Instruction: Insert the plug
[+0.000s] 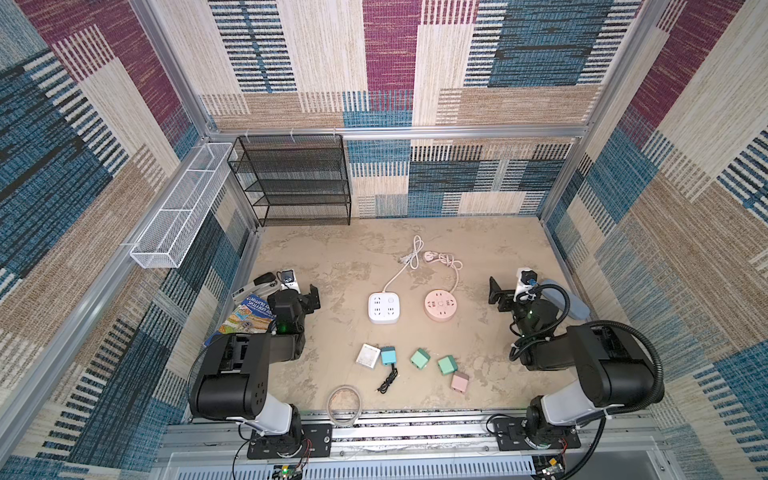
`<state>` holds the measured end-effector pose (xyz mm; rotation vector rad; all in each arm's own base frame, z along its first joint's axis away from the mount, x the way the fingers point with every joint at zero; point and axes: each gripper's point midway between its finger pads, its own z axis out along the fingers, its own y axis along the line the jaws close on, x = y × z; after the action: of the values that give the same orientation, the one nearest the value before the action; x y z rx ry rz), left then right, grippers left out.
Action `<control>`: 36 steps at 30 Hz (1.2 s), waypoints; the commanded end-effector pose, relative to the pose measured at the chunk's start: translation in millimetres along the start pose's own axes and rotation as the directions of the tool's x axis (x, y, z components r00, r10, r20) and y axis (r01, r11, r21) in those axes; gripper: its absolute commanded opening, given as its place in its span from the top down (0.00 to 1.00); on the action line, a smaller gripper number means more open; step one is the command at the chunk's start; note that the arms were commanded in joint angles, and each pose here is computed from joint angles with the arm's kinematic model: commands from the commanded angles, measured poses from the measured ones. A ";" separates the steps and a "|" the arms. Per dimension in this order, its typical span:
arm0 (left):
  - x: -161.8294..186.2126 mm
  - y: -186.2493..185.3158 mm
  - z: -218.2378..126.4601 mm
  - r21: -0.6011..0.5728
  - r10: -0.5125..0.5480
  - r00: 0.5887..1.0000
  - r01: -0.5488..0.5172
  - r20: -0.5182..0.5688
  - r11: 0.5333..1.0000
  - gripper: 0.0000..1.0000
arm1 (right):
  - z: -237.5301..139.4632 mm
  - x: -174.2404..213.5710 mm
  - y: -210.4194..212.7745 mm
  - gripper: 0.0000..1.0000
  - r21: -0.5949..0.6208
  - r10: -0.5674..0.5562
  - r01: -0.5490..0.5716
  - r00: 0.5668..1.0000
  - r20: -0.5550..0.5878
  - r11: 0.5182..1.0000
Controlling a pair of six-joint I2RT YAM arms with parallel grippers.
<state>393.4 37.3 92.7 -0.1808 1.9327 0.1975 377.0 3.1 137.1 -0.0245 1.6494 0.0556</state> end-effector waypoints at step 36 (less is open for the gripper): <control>-27.3 -106.7 -112.4 0.281 -0.138 0.892 0.277 -0.430 0.919 0.01 | -51.9 -34.4 82.1 0.07 0.188 0.394 -0.349 0.760 -0.516 0.918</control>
<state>354.5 -81.0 179.9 -0.1752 2.1267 -0.3427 358.1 71.9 213.4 0.3272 2.0271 0.3047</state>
